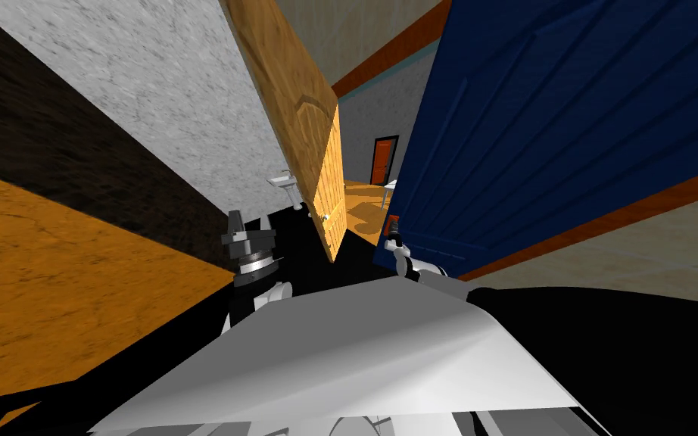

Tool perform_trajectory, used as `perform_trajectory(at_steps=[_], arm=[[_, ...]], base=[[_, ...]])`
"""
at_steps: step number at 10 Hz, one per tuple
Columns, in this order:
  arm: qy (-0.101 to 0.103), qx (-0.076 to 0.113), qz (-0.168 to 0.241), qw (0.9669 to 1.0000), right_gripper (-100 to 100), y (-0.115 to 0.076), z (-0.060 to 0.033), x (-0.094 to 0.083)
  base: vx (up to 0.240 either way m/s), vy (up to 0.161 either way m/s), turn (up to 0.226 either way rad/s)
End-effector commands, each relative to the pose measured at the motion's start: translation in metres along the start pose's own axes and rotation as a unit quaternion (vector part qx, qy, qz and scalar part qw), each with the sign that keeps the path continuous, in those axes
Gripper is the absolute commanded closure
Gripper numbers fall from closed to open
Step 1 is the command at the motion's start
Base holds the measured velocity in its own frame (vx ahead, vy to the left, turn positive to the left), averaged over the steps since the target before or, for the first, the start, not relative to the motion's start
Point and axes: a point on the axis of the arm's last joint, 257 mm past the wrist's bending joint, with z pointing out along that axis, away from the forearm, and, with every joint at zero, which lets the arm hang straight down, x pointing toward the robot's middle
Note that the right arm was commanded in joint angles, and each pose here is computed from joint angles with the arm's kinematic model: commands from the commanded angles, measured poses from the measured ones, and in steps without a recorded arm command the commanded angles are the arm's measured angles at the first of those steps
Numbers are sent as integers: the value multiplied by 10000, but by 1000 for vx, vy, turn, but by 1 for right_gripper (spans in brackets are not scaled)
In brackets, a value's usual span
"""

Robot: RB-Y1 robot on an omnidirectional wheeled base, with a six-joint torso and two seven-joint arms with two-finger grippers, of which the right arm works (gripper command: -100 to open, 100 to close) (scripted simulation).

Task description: Pull the door open

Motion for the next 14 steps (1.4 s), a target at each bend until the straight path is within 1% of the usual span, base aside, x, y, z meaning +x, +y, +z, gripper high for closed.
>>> perform_trajectory(at_steps=[1,2,3,9,10,11,13,14], arm=[[45,-18,10,10000,100,27,1,31],[46,17,8,10000,100,-16,-17,39],[125,48,11,9999,100,-42,-31,103],[464,0,10,9989,100,8,-24,347],[464,0,10,9989,100,8,-24,347],[565,-11,10,9984,100,20,-25,420],[634,-17,9,9980,100,28,-27,469],[622,-21,17,9981,100,37,-16,478]], base=[[-157,-9,40],[-57,8,13],[-153,-20,63],[-209,-28,87],[-134,-31,41],[-202,-38,86],[-213,-71,86],[-96,-21,43]])
